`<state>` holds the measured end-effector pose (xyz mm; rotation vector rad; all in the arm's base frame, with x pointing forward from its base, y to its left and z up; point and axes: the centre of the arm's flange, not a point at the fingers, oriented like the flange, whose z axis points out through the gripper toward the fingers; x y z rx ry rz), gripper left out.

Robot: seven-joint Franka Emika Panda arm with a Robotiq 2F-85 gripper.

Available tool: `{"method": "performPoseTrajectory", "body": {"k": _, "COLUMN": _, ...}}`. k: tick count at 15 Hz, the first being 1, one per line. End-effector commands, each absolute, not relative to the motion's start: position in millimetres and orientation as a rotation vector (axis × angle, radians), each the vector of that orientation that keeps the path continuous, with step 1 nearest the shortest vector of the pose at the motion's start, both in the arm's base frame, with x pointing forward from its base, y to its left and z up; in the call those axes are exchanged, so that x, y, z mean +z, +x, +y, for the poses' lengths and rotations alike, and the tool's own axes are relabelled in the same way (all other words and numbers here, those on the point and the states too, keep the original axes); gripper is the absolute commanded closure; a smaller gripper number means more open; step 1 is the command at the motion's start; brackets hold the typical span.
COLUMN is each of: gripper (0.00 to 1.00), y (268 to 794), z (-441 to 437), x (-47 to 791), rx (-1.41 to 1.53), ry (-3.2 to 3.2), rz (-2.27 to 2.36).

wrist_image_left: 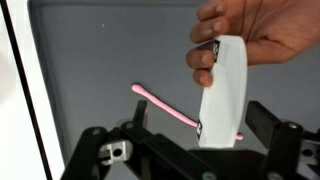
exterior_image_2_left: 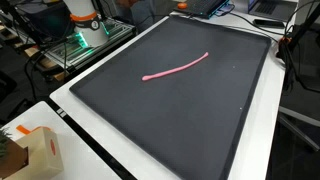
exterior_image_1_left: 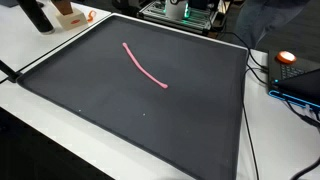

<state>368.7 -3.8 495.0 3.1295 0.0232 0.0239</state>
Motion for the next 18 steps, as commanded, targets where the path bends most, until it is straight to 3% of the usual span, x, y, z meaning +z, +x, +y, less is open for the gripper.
{"method": "performPoseTrajectory", "body": {"k": 1, "gripper": 0.0, "y": 368.7, "z": -3.8, "x": 495.0, "rx": 0.024, "ry": 3.129, "rz": 0.023}}
{"method": "performPoseTrajectory", "body": {"k": 11, "gripper": 0.0, "y": 368.9, "z": -4.2, "x": 494.8, "rx": 0.023, "ry": 3.121, "rz": 0.02}}
{"method": "performPoseTrajectory", "body": {"k": 12, "gripper": 0.25, "y": 368.9, "z": -4.6, "x": 494.6, "rx": 0.023, "ry": 3.115, "rz": 0.021}}
{"method": "performPoseTrajectory", "body": {"k": 13, "gripper": 0.27, "y": 368.8, "z": -5.0, "x": 494.4, "rx": 0.021, "ry": 3.105, "rz": 0.027}}
{"method": "performPoseTrajectory", "body": {"k": 18, "gripper": 0.66, "y": 368.7, "z": -5.2, "x": 494.5, "rx": 0.025, "ry": 3.1, "rz": 0.038}}
